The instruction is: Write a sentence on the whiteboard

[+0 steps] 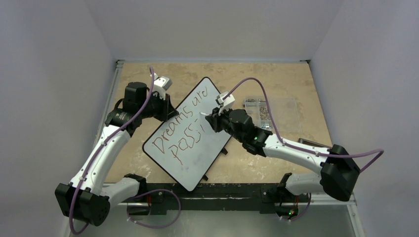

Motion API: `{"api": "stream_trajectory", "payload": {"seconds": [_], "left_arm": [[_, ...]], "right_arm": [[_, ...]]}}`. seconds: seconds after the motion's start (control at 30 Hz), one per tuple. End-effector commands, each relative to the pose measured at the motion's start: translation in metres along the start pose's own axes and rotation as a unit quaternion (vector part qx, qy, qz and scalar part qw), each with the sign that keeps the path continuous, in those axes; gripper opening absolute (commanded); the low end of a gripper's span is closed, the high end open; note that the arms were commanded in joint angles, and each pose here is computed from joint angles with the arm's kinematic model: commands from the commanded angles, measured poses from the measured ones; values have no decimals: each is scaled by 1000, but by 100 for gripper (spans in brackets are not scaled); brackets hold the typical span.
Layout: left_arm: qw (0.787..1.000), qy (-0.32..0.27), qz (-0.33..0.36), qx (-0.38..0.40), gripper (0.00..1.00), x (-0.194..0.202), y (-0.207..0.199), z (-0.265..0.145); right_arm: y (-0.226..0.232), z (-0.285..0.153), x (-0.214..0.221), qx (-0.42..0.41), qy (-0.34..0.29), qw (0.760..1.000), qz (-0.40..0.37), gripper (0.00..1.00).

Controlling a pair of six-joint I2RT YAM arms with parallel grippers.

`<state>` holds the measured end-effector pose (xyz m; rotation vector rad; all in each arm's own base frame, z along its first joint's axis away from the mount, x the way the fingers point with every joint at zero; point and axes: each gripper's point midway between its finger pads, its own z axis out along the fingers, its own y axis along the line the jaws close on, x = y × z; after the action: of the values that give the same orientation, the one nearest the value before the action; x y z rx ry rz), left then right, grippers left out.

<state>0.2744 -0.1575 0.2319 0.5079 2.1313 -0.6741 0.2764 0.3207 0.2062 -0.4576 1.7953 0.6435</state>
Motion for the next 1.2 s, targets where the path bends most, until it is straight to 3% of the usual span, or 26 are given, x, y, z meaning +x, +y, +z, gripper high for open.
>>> {"api": "stream_trajectory", "payload": {"seconds": [0.0, 0.7, 1.17], "left_arm": [[999, -12, 39, -1, 0, -4, 1, -3], [999, -15, 40, 0, 0, -5, -1, -4], [999, -15, 39, 2, 0, -5, -1, -4]], "right_arm": [[1, -2, 9, -10, 7, 1000, 12, 0], [-9, -32, 65, -12, 65, 997, 42, 0], [-6, -35, 56, -17, 66, 997, 41, 0]]}}
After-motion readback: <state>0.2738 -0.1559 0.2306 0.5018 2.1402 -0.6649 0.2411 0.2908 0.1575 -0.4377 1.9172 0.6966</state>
